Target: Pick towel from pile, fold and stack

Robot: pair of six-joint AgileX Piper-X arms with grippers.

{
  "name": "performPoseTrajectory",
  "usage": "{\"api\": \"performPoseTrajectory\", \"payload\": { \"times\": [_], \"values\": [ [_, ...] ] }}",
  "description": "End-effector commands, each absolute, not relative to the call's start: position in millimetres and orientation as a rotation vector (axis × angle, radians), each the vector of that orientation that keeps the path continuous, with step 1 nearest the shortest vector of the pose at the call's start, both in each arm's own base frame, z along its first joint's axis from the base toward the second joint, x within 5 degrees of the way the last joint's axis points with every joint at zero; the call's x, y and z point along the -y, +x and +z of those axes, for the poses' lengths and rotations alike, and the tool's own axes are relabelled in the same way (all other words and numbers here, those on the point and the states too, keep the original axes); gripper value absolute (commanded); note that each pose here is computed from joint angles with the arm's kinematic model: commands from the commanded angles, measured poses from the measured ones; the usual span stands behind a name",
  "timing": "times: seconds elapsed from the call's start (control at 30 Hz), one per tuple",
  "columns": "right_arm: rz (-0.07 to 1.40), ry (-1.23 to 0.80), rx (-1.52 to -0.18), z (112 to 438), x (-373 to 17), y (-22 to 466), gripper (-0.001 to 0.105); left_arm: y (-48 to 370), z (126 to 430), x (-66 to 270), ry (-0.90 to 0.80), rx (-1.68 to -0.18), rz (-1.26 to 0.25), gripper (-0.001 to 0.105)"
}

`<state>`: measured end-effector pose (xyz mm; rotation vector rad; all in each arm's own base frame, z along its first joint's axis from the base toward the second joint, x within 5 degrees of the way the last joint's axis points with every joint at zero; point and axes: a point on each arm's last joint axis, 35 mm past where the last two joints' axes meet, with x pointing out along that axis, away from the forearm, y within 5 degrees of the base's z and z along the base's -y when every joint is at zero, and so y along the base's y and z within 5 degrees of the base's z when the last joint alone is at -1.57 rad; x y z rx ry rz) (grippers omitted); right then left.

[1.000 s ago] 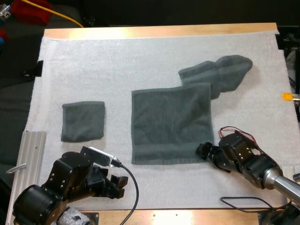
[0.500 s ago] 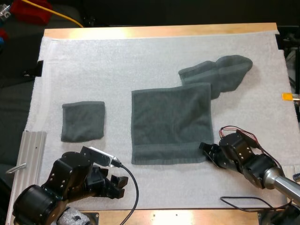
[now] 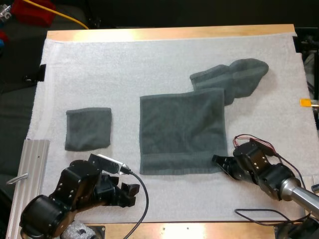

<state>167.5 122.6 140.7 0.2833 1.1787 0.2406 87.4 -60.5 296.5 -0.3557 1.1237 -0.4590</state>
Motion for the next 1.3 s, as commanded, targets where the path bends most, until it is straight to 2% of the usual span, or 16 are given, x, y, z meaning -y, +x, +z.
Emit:
{"api": "performPoseTrajectory", "payload": {
  "times": [0.0,0.2,0.83,1.1,1.27],
  "values": [
    [0.232,0.252,-1.208,138,-120,165,0.001,90,297,62,-0.384,-1.104,-0.467,0.063],
    [0.250,0.215,-1.213,137,-119,164,0.001,104,280,70,-0.425,-1.110,-0.441,0.063],
    [0.266,0.211,-1.218,138,-120,163,0.001,176,203,108,-0.305,-1.338,-0.248,0.063],
    [0.280,0.192,-1.220,137,-119,163,0.001,197,181,100,-0.327,-1.376,-0.204,0.063],
    [0.289,0.170,-1.224,137,-119,162,0.001,208,173,91,-0.433,-1.407,-0.299,0.063]
  ]
}}
